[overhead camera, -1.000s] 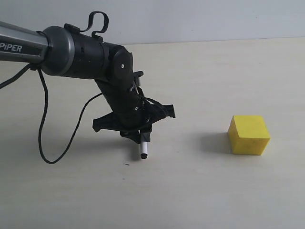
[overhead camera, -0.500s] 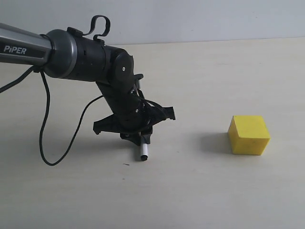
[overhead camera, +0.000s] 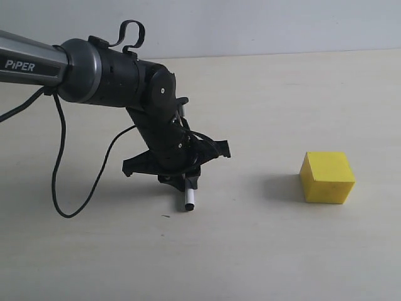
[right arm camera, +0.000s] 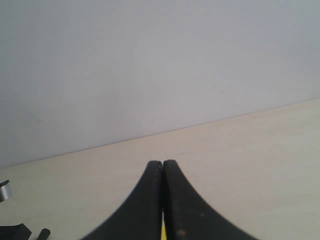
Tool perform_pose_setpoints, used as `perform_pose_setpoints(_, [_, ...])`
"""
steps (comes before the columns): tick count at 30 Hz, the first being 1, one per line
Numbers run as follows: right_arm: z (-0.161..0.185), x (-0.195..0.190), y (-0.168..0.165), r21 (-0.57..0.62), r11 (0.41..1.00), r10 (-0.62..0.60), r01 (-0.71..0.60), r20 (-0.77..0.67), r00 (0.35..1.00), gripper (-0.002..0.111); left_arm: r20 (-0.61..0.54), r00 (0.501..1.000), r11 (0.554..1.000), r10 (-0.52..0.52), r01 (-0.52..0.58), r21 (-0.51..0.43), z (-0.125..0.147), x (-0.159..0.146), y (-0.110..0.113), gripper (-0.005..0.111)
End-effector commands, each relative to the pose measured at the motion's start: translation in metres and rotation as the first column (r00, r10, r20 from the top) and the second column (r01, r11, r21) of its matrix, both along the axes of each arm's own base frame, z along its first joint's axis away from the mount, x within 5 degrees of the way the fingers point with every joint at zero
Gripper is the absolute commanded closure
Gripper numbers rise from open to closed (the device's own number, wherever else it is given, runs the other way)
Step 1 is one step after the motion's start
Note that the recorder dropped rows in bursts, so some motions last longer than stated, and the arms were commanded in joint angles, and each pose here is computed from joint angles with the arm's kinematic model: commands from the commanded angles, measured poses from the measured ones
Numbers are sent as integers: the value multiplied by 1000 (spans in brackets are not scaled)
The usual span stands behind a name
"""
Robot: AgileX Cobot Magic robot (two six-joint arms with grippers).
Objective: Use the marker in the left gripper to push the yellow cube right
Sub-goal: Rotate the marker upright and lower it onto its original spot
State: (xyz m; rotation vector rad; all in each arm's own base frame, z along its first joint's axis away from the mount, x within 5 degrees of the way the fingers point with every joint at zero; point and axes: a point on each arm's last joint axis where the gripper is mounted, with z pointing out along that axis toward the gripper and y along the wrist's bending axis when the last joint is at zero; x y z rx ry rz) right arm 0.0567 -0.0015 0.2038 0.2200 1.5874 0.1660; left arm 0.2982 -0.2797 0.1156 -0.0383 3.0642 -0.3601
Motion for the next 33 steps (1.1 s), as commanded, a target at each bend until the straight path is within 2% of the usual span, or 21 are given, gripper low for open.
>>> perform_pose_setpoints(1, [-1,0,0,-9,1000,-6,6,7,1000,108,-6,1000,1000,13,-13,-11,0,-1,-1,84])
perform_pose_setpoints(33, [-1,0,0,-10,1000,-6,6,7,1000,108,-40,999,1000,26,-26,-17,0,-4,-2,84])
